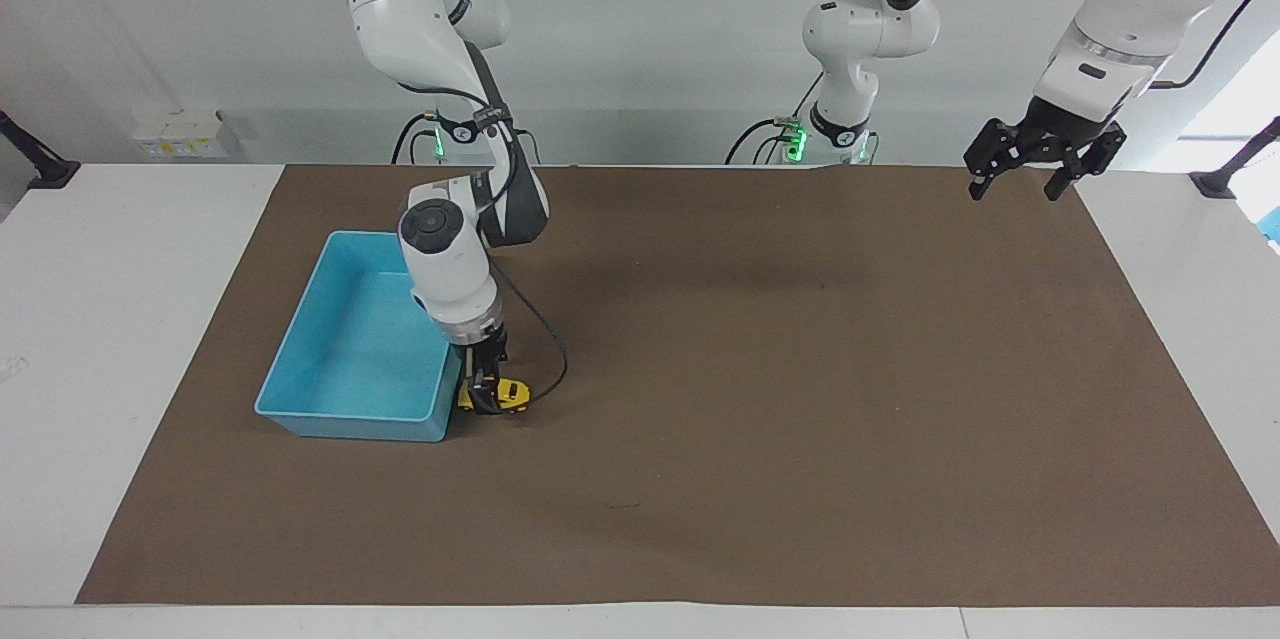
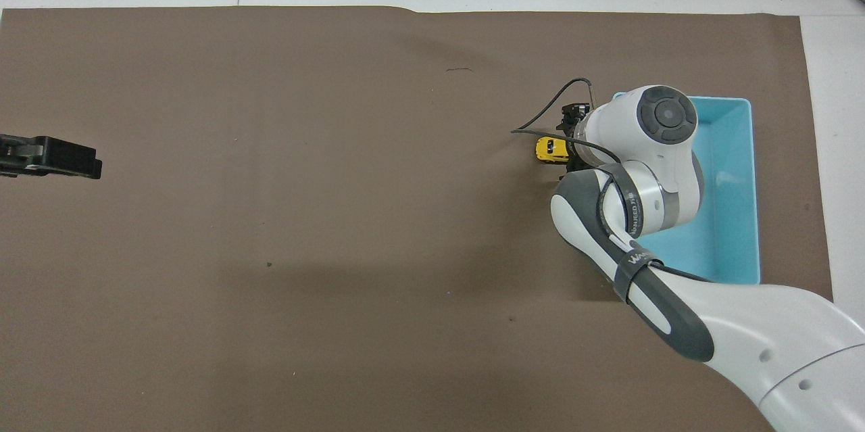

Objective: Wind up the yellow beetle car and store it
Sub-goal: 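Withdraw the left gripper while the right gripper reaches the car, then grasp the yellow car with the right gripper and lift it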

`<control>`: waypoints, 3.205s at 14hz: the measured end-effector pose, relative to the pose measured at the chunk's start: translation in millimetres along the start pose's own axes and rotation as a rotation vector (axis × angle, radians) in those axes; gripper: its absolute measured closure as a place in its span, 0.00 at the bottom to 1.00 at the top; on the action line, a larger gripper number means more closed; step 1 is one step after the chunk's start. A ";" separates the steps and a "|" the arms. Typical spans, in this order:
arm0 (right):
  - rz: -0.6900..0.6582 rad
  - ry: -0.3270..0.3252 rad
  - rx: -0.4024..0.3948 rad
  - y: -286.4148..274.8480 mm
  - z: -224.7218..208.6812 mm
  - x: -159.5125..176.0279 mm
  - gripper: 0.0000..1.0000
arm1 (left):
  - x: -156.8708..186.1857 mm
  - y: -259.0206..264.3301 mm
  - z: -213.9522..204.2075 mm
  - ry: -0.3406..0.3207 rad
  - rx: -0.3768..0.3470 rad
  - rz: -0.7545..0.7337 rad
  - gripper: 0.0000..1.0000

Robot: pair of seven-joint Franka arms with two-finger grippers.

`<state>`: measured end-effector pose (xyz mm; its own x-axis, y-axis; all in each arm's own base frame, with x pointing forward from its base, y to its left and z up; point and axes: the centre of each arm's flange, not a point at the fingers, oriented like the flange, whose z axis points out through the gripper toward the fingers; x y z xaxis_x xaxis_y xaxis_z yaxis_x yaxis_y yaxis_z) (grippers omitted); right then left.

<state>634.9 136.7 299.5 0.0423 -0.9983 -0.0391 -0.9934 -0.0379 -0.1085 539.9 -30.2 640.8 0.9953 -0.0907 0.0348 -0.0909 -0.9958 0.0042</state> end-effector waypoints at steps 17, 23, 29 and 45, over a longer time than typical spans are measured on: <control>-0.001 0.002 -0.006 -6.5 -28.2 -37.7 0.55 | -9.4 -2.7 -5.6 -0.012 0.001 0.004 0.00; 0.002 0.008 -0.001 -14.1 -72.2 -37.4 0.55 | -12.9 -2.3 -10.1 -0.008 0.001 0.005 0.00; -0.053 0.013 0.016 -6.6 -126.3 -40.2 0.55 | -12.9 -2.3 -10.1 -0.008 0.001 0.005 0.00; -0.721 -0.145 -0.080 11.3 -179.7 82.6 0.55 | -13.0 -4.4 -10.1 -0.009 0.001 0.001 0.00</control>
<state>608.0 46.1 473.6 0.6954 -0.7091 -0.1167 -0.7183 -0.6906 -0.0844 527.0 -24.5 650.4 0.9954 -0.0918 0.0258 -0.0919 -0.9958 0.0031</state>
